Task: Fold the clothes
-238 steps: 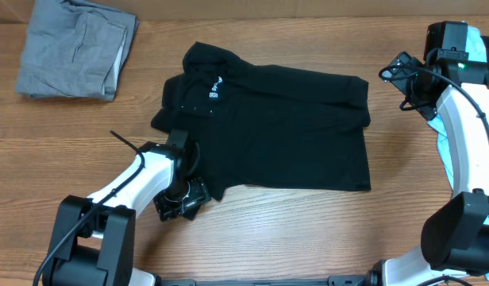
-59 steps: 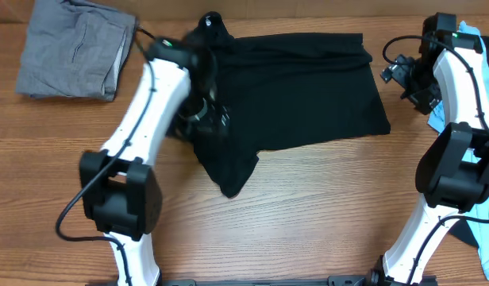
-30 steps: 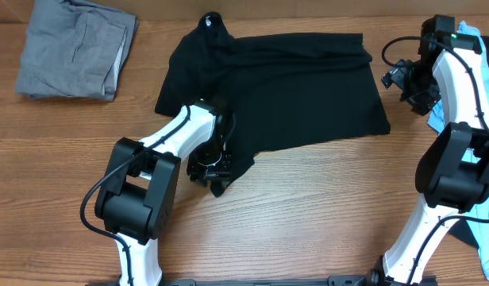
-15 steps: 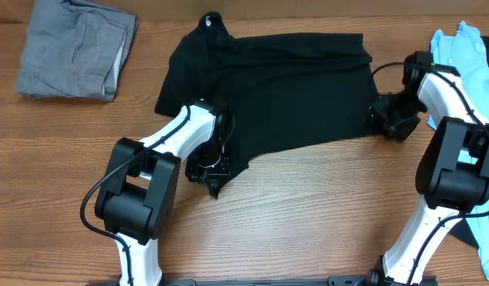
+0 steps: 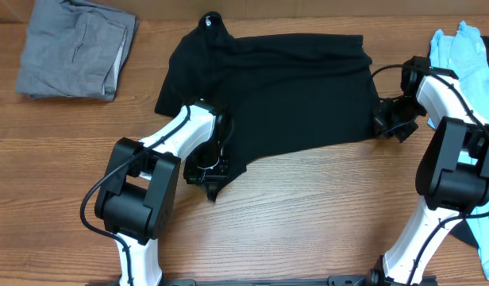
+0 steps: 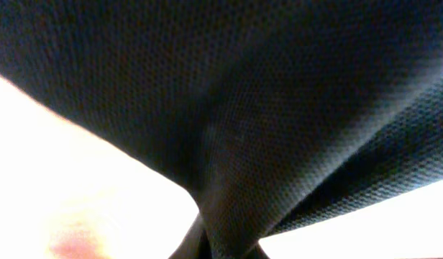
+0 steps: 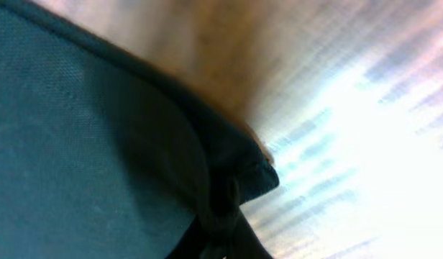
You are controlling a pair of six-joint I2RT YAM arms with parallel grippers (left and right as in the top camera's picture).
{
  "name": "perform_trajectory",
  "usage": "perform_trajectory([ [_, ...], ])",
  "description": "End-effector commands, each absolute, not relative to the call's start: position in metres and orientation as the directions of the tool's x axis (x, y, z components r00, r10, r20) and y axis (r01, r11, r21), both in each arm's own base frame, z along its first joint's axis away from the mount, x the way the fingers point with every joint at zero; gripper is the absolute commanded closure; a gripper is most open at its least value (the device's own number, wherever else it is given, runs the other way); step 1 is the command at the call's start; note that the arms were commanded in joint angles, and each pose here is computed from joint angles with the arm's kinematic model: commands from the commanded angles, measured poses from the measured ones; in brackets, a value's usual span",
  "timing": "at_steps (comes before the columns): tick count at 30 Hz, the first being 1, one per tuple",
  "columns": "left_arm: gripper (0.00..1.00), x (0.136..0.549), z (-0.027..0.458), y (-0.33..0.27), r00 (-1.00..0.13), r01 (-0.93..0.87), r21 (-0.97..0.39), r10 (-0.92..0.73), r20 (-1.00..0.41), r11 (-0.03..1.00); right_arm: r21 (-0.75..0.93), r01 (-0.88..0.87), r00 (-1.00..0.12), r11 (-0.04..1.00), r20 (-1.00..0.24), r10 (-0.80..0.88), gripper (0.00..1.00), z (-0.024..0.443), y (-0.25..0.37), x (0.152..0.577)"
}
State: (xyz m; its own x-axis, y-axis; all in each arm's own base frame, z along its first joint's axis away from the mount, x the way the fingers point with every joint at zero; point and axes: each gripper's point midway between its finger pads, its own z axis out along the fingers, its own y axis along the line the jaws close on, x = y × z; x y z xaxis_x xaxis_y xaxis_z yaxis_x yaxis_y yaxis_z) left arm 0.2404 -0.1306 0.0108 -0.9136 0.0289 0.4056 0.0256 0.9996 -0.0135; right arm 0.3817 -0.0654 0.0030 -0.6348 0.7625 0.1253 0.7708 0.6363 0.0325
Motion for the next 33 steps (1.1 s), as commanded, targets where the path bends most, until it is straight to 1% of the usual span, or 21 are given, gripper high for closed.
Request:
perform_trajectory([
  [1,0.96,0.232,0.021,-0.123,-0.902,0.012,0.018,0.003,0.431,1.0,-0.048,0.811,-0.578,0.583,0.09,0.811,0.96,0.013,-0.077,0.369],
  [4,0.96,0.226,0.039,-0.121,-0.905,-0.004,0.022,-0.013,0.424,1.0,-0.075,0.812,-0.571,0.579,0.106,0.814,0.96,0.016,-0.077,0.36],
  [9,0.96,0.219,0.083,-0.116,-0.94,-0.028,0.005,-0.028,0.341,1.0,-0.154,0.806,-0.561,0.571,0.105,0.821,0.96,0.031,-0.083,0.34],
  [13,0.96,0.211,0.11,-0.109,-0.956,-0.047,0.008,-0.047,0.289,0.999,-0.227,0.792,-0.56,0.567,0.102,0.822,0.96,0.046,-0.088,0.322],
  [21,0.96,0.198,0.116,-0.106,-0.945,-0.05,0.014,-0.052,0.324,0.999,-0.271,0.776,-0.579,0.57,0.054,0.814,0.96,0.078,-0.094,0.306],
  [27,0.96,0.181,0.121,-0.098,-0.918,-0.046,0.051,-0.062,0.391,0.998,-0.329,0.753,-0.582,0.57,0.07,0.81,0.96,0.084,-0.097,0.291],
  [33,0.94,0.197,0.115,-0.102,-0.944,-0.042,0.031,-0.05,0.326,0.999,-0.311,0.756,-0.59,0.576,0.057,0.805,0.93,0.083,-0.096,0.297],
])
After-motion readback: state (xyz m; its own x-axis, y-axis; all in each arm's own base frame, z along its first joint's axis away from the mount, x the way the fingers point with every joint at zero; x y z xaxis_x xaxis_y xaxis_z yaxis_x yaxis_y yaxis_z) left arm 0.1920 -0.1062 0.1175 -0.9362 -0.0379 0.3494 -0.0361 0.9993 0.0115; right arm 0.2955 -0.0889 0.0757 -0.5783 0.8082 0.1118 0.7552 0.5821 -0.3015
